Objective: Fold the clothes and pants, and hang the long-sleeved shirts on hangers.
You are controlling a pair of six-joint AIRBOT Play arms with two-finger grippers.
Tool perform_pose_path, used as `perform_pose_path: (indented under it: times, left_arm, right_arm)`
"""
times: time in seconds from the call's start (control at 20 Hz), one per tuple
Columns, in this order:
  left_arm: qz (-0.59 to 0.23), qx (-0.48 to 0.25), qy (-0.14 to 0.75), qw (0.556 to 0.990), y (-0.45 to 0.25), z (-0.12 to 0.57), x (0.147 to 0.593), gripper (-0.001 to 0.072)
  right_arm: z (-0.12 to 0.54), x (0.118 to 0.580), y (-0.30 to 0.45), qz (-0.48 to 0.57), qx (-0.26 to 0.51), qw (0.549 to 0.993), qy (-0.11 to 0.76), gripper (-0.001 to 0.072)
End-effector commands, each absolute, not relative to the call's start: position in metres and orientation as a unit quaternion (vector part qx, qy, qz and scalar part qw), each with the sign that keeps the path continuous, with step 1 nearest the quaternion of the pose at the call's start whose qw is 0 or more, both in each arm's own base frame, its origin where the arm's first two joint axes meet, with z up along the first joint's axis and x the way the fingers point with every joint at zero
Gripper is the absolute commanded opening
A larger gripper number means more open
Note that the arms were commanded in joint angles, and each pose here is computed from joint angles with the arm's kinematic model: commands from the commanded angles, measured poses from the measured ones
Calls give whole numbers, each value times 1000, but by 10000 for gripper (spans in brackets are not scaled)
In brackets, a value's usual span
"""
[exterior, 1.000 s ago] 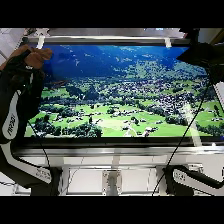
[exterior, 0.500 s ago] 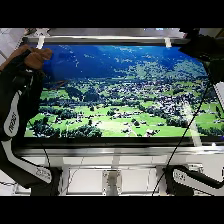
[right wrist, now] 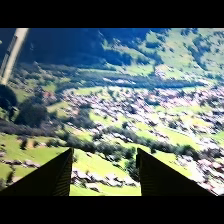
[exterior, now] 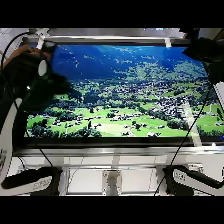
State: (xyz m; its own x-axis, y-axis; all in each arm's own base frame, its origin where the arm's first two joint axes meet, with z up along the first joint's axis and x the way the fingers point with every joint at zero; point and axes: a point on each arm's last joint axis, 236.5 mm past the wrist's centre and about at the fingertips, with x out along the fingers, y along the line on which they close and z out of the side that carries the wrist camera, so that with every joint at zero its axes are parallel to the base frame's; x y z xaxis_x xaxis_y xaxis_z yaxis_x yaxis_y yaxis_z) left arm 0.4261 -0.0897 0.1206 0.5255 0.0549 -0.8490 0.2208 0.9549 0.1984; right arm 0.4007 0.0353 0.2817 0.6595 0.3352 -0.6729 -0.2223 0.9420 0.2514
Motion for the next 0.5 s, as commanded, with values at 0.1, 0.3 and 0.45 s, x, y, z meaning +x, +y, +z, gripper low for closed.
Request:
perform_pose_path:
  times: [0.1,0.3,0.45]
  left_arm:
    - [-366,88,425,824,-347,142,312,14]
    - [-463,162,443,751,-464,50,224,15]
    - [-485,185,472,713,-505,-19,172,15]
  right_arm:
    - [249,378,-12,87,-10,885,458,459]
    - [256,386,-44,43,2,899,435,459]
    - [261,389,-64,23,20,907,419,459]
